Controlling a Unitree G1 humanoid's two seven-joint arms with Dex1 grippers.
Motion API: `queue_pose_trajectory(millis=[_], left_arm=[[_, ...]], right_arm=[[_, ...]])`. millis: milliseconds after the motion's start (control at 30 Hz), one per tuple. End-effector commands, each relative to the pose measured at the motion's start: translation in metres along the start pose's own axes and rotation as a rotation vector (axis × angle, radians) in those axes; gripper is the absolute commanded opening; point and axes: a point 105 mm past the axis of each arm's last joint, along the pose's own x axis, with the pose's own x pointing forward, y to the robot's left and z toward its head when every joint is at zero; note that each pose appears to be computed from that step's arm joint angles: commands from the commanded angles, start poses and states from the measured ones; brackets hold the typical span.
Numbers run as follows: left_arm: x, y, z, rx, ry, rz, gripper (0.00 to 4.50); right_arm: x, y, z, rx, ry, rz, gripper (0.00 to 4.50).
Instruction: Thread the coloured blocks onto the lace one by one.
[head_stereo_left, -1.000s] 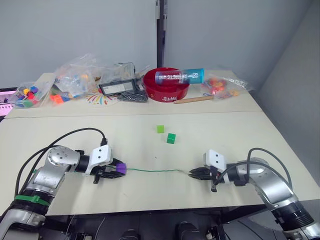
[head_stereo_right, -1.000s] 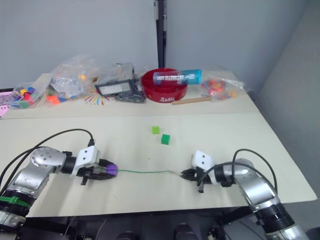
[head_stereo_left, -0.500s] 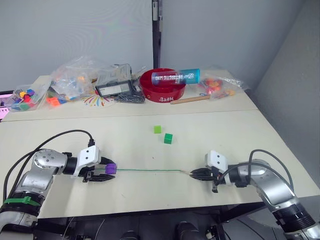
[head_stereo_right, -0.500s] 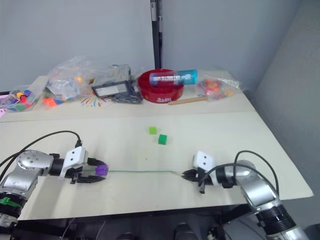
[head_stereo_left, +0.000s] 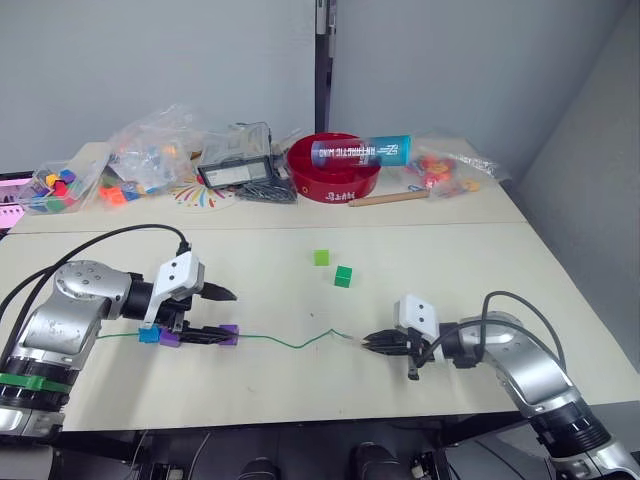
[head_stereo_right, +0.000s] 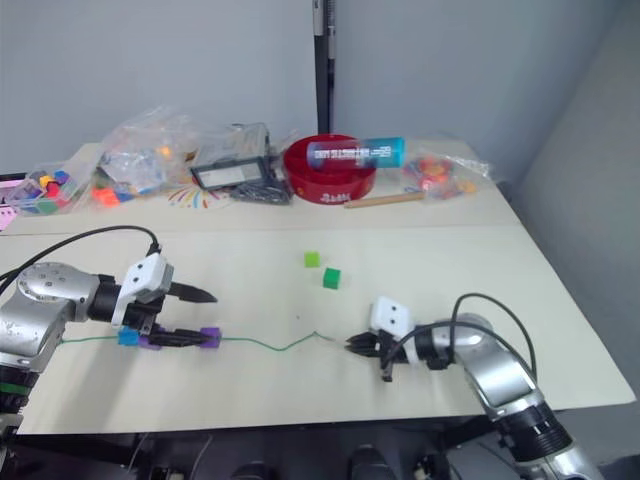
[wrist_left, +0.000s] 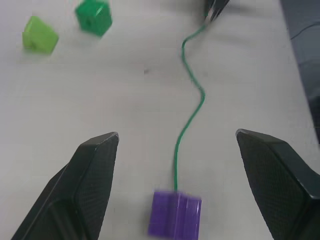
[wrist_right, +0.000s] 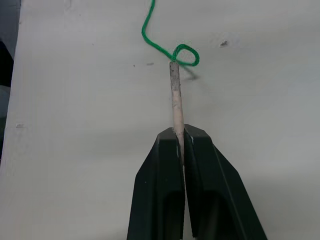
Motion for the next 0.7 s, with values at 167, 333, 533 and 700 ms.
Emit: queue_pose_trajectory(millis=[167,333,533,700], left_arm=[[0.07,-0.013,0.012,0.057,-0.132,-0.007,3.95],[0.089,-0.016,0.001,0.064,-0.136,0.005,3.95],[0.095,-0.021,-0.011,0.066,-0.116,-0.015,3.95],[0.097,-0.022,-0.022,0.063,-0.099,-0.023,3.95]], right_arm=[[0.022,-0.002,0.02,-0.097,0.029,0.043,0.0],[0.034,-0.001,0.019,-0.111,0.052,0.062,0.0],[0.038,0.0,0.019,-0.121,0.062,0.07,0.0],[0.038,0.0,0.02,-0.12,0.06,0.07,0.0]])
